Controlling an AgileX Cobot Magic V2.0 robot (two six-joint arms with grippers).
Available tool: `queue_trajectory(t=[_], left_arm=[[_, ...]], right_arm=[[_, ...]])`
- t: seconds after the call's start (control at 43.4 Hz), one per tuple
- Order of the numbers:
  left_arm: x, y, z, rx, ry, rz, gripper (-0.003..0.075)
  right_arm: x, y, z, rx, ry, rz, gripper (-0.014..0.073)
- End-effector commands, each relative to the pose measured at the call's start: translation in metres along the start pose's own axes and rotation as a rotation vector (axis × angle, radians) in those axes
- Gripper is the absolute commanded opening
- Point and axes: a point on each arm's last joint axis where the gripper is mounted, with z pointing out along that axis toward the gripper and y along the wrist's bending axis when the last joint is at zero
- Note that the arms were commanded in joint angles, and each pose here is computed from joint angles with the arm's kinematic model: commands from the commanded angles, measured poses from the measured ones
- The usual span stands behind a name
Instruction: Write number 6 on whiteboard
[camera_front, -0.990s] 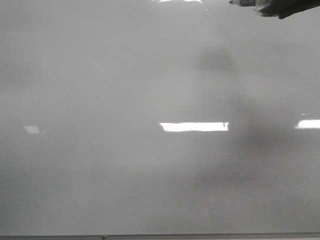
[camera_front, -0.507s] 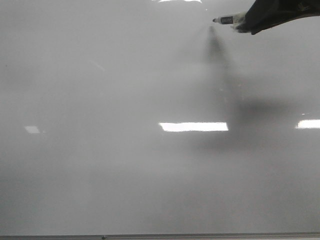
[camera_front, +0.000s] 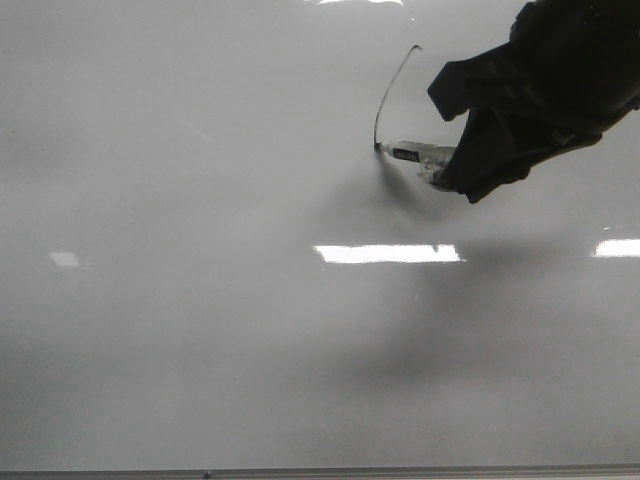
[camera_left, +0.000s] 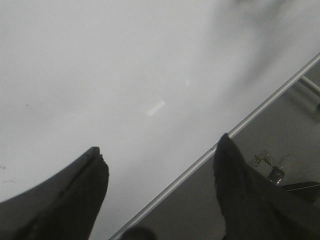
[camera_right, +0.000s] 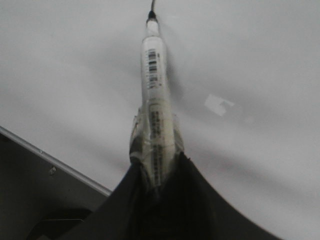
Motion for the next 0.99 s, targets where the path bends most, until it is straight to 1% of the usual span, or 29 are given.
queue_trajectory(t=[0.0, 0.092, 0.207, 0.392, 0.507, 0.599, 0.668, 0.714, 0.76, 0.829, 0.898, 0.967], left_arm=[[-0.011, 0.002, -0.008, -0.022, -0.098, -0.022, 0.0436], [-0.011, 0.002, -0.008, -0.022, -0.098, -0.022, 0.0436], [-0.011, 0.002, -0.008, -0.022, -0.098, -0.022, 0.0436], [-0.011, 0.002, -0.008, -0.022, -0.098, -0.022, 0.0436], [-0.011, 0.002, -0.008, -0.022, -0.098, -0.022, 0.0436], [-0.011, 0.002, -0.008, -0.022, -0.098, -0.022, 0.0436], [-0.011, 0.002, -0.008, -0.022, -0.098, -0.022, 0.0436], [-0.011, 0.002, -0.008, -0.023, -0.097, -0.02, 0.0437], [-0.011, 0.002, -0.008, -0.023, -0.097, -0.02, 0.0436], [-0.012, 0.002, -0.008, -0.023, -0.101, -0.017, 0.0437], [-0.014, 0.001, -0.007, -0.009, -0.119, -0.007, 0.0437], [-0.017, -0.003, -0.004, 0.041, -0.141, 0.035, 0.0437]], right_arm=[[-0.014, -0.01, -0.017, 0.033, -0.084, 0.005, -0.0066], [-0.015, -0.023, -0.027, 0.066, -0.101, 0.037, -0.0066], [-0.021, -0.03, -0.035, 0.093, -0.17, 0.05, -0.0066], [-0.032, -0.018, -0.03, 0.061, -0.191, 0.019, -0.0066], [-0.035, -0.009, -0.021, 0.035, -0.174, -0.002, -0.0066], [-0.034, -0.008, -0.018, 0.031, -0.156, -0.004, -0.0066], [-0.033, -0.006, -0.026, 0.025, -0.154, -0.006, -0.0066], [-0.033, -0.004, -0.037, 0.021, -0.175, -0.013, -0.0066], [-0.031, 0.001, -0.049, 0.011, -0.193, -0.04, -0.0066], [-0.025, 0.011, -0.069, -0.015, -0.193, -0.122, -0.0066], [-0.014, 0.022, -0.086, -0.054, -0.155, -0.222, -0.0066], [-0.003, 0.033, -0.1, -0.099, -0.103, -0.344, -0.0066]])
